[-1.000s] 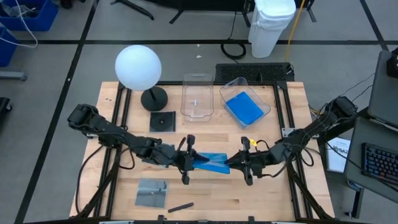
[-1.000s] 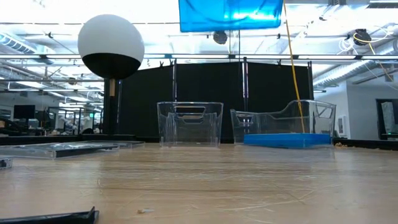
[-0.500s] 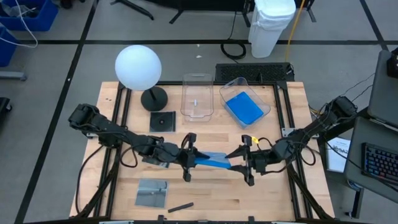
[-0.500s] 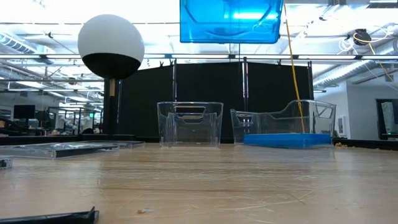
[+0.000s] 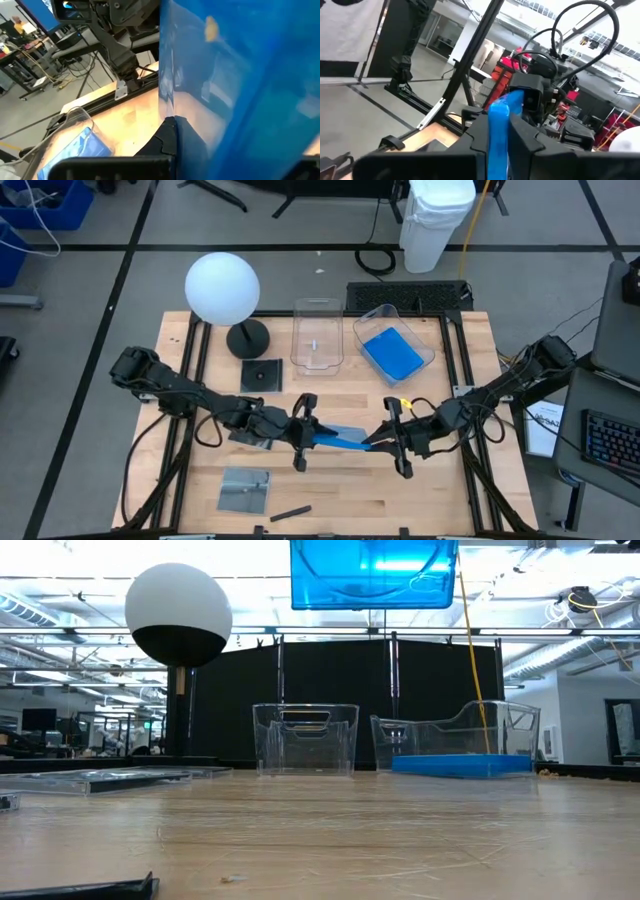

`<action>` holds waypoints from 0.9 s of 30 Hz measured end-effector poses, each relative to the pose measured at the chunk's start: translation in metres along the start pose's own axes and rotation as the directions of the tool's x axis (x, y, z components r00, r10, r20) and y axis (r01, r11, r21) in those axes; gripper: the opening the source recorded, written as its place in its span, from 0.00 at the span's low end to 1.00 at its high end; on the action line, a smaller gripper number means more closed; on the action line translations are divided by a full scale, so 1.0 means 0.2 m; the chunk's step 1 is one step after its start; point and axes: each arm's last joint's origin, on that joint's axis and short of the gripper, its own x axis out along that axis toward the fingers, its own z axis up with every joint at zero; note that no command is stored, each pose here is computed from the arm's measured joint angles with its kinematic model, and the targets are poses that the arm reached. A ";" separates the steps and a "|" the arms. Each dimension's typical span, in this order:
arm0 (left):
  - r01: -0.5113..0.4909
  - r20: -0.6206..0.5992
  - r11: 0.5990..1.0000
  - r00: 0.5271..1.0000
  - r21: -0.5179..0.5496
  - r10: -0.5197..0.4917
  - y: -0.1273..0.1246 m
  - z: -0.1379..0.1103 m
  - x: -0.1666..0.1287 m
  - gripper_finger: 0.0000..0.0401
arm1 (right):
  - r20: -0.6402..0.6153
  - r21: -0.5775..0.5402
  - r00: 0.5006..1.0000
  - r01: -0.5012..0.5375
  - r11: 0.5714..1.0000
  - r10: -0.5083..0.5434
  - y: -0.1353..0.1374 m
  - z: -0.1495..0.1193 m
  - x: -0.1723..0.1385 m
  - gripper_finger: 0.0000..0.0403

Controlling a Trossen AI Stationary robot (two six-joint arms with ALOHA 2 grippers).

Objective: Pick & place jewel cases by type
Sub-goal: Put the blue CD case into the right transparent bin

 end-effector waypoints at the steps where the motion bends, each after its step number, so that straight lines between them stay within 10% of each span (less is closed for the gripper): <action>1: 0.000 0.000 1.000 1.000 0.000 0.000 0.00 0.00 0.00 0.03 | -0.002 -0.009 1.000 0.001 1.000 -0.001 0.00 0.00 0.00 0.07; 10: -0.002 0.003 1.000 1.000 -0.002 0.002 0.00 0.00 0.00 0.03 | 0.004 -0.003 1.000 0.014 1.000 -0.014 -0.01 0.00 0.00 0.08; 20: -0.024 -0.001 1.000 1.000 0.020 0.024 -0.02 0.01 -0.01 0.03 | -0.312 -0.033 0.941 0.130 0.991 -0.134 0.06 -0.09 -0.03 0.51; 27: -0.033 0.037 0.999 0.999 0.031 0.032 -0.02 0.03 -0.01 0.03 | -0.473 0.030 0.868 0.184 0.983 -0.148 0.08 -0.17 -0.06 0.57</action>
